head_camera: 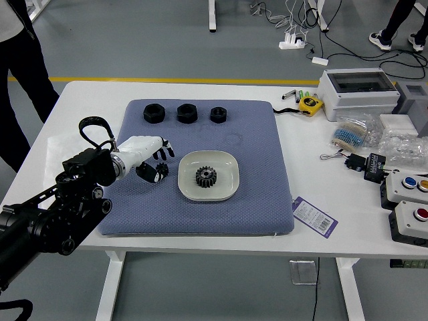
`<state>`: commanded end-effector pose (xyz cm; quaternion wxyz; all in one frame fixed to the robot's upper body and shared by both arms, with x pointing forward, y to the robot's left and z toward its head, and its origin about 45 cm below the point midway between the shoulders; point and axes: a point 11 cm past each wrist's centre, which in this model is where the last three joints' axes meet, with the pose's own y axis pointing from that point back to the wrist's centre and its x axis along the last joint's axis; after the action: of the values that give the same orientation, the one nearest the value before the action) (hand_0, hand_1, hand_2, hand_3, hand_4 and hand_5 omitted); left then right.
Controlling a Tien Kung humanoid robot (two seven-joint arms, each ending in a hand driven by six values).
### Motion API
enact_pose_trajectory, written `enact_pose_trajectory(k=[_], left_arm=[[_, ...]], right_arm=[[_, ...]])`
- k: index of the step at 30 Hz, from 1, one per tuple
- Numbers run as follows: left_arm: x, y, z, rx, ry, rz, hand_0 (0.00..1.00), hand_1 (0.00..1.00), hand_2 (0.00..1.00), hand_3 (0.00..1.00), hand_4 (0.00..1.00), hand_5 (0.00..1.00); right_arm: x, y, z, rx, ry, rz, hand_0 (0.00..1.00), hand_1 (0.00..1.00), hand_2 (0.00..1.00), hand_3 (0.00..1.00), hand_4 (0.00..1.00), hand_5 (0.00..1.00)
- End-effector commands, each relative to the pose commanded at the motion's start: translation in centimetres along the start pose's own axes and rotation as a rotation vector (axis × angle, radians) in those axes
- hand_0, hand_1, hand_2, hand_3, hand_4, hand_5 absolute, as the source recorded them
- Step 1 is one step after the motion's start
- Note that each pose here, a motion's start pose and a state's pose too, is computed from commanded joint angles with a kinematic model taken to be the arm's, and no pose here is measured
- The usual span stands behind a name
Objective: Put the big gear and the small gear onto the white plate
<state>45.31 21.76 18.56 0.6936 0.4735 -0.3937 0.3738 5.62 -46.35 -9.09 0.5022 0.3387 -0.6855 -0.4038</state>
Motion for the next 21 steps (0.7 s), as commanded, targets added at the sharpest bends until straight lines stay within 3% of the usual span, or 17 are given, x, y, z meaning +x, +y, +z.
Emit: enact_pose_trajectory(k=[21], left_arm=[[-0.78,-0.33,-0.65,0.022,0.012,-0.009,0.503,0.566,0.596,0.643,0.777,0.004]], right_arm=[[-0.08,0.01,-0.17,0.004,0.002,-0.002,0.681,0.659,0.739,0.590,0.802,0.714]])
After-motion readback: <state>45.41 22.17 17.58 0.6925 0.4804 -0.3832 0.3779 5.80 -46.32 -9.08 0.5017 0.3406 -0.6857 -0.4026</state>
